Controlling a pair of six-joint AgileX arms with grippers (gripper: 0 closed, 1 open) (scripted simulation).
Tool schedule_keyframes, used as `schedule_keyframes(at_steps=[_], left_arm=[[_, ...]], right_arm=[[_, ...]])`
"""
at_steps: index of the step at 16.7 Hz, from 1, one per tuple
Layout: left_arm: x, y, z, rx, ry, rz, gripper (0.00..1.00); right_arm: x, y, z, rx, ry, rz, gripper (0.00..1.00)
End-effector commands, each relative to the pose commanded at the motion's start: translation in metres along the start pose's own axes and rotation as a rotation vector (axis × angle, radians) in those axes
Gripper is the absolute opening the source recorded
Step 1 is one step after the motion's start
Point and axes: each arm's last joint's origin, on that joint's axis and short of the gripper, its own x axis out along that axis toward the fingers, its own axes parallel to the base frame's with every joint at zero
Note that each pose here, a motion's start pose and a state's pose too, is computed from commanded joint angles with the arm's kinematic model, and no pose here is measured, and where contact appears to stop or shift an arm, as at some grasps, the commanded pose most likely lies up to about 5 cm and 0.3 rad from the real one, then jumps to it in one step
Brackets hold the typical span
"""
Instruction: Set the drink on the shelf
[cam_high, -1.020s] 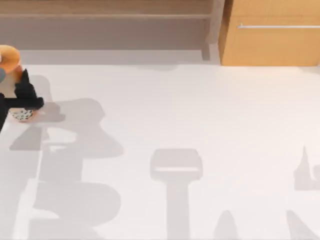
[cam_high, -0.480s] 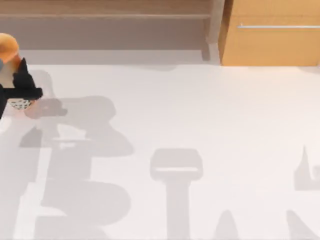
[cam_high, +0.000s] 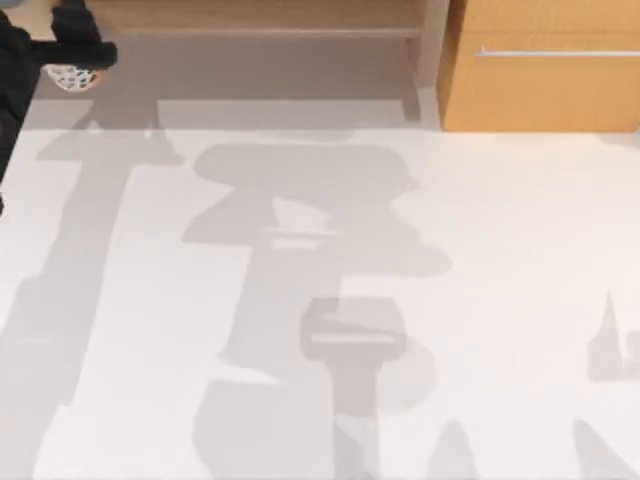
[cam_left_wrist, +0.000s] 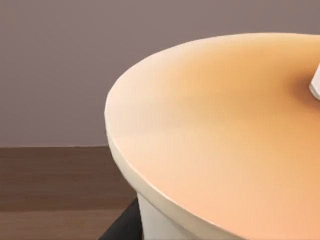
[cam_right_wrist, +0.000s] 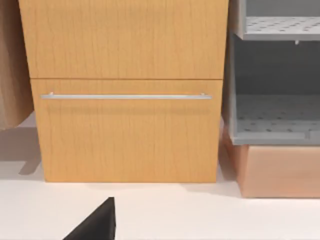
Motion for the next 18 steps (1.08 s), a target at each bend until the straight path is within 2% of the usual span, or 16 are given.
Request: schedule_keyframes(at_steps=[6,11,18], left_arm=[[0.04,-0.039,0.046,-0.021,0.112,-0.016,0.0],[0.066,-0.058,0.077,-0.012,0.204,0.022,0.0],[0.083,-0.064,0.094,0.007,0.249,0.067,0.0]], right_arm=[[0.0,0.0,0.0,0.0,0.0,0.0,1.0],[0.0,0.0,0.0,0.0,0.0,0.0,1.0],[0.0,0.0,0.0,0.0,0.0,0.0,1.0]])
